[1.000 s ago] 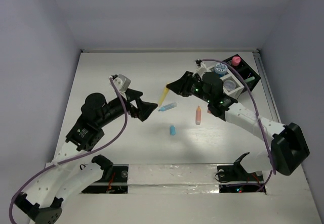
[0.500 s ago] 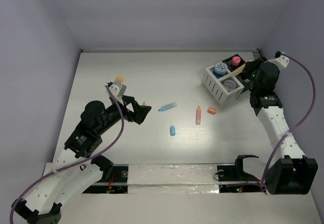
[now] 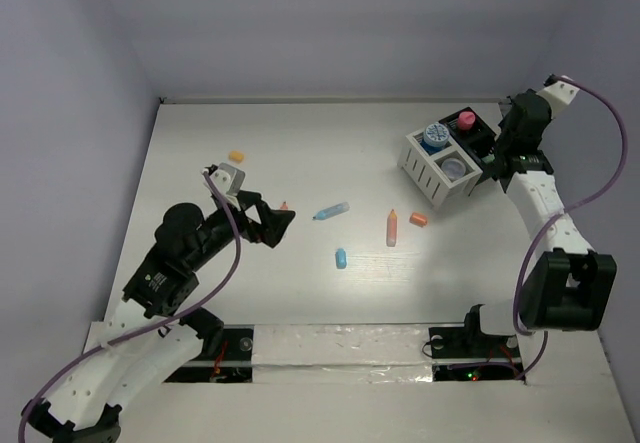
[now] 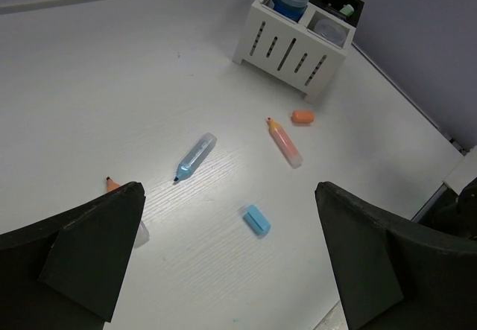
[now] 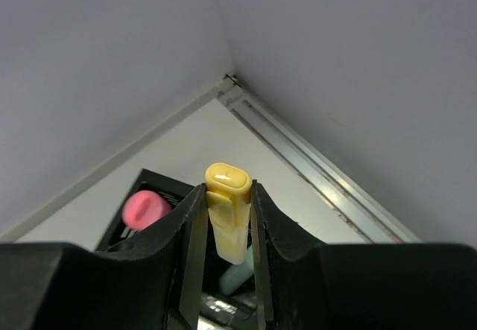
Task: Sort the stationery into containers
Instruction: Place the pen in the storage box.
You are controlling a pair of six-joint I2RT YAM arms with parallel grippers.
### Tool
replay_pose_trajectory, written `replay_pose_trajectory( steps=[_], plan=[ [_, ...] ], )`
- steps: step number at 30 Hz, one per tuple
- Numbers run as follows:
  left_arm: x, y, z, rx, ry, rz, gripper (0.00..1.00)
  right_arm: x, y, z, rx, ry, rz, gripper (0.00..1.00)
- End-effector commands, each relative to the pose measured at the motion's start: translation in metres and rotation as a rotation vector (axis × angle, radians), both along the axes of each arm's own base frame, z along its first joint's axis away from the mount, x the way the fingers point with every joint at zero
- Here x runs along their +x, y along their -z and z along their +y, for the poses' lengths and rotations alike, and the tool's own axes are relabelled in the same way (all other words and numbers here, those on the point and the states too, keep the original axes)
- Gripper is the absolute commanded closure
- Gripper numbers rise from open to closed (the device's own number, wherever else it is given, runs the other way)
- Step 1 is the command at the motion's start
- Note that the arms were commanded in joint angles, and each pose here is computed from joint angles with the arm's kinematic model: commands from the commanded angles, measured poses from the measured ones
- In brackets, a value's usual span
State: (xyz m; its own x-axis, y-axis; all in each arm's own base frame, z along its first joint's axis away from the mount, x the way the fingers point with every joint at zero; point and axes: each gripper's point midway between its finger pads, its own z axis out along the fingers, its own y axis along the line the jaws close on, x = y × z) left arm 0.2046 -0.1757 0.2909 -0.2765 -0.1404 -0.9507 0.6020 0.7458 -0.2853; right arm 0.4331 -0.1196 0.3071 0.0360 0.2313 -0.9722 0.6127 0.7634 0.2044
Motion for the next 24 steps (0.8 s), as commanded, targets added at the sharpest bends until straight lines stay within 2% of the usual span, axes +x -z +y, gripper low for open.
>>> replay_pose_trajectory(
  steps=[1, 15, 16, 18, 19, 21, 22, 24],
  plan=[
    [0.0, -0.014, 0.005, -0.02, -0.02, -0.054, 0.01, 0.01, -0.012, -0.019, -0.077, 0.059, -0.008, 1.0],
    [0.006, -0.008, 0.005, -0.004, -0.037, -0.035, 0.01, 0.032, 0.061, -0.008, 0.011, -0.001, 0.129, 1.0],
    [0.006, -0.008, 0.005, -0.004, -0.038, -0.035, 0.01, 0.033, 0.063, -0.007, 0.017, -0.006, 0.134, 0.97],
    [0.007, -0.007, 0.005, -0.001, -0.041, -0.032, 0.01, 0.034, 0.064, -0.004, 0.03, -0.018, 0.139, 0.83],
    [0.008, -0.007, 0.005, 0.0, -0.043, -0.028, 0.01, 0.036, 0.06, -0.001, 0.043, -0.034, 0.134, 0.69],
    [0.008, -0.006, 0.005, 0.002, -0.044, -0.026, 0.01, 0.037, 0.051, 0.002, 0.051, -0.049, 0.119, 0.55],
    [0.009, -0.006, 0.005, 0.002, -0.046, -0.026, 0.01, 0.038, 0.043, 0.005, 0.058, -0.066, 0.108, 0.42],
    [0.009, -0.005, 0.005, 0.005, -0.047, -0.024, 0.01, 0.036, 0.027, 0.009, 0.063, -0.087, 0.082, 0.33]
  ],
)
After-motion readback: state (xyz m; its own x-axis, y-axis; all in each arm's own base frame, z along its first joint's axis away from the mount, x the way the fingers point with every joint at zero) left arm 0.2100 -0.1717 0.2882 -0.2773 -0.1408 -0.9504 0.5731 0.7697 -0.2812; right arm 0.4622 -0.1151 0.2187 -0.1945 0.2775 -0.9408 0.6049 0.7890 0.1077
